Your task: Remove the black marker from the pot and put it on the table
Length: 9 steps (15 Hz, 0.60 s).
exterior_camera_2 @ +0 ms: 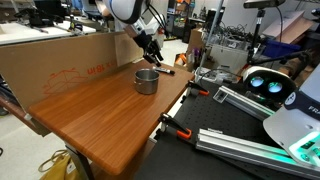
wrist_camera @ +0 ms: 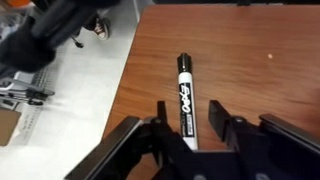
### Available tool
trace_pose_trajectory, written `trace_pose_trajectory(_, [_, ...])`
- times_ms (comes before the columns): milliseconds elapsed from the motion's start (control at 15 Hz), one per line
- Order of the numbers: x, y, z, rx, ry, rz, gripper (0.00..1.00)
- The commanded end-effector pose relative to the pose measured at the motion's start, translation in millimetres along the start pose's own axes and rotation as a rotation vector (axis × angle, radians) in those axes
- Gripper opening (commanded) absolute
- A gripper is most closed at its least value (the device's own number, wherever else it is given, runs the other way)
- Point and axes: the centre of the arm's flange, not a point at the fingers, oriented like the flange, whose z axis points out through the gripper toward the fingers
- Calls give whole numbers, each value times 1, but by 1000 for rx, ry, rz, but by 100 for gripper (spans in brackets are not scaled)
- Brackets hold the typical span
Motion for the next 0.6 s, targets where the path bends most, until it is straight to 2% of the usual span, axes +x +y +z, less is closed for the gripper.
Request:
trace_pose_trajectory(0, [9, 5, -7, -28, -35, -25, 81])
trace_pose_trajectory(133, [9, 6, -9, -28, -35, -25, 96])
trace_pose_trajectory(200, [9, 7, -9, -30, -36, -24, 100])
trace_pose_trajectory(533, [0, 3, -13, -43, -3, -7, 100])
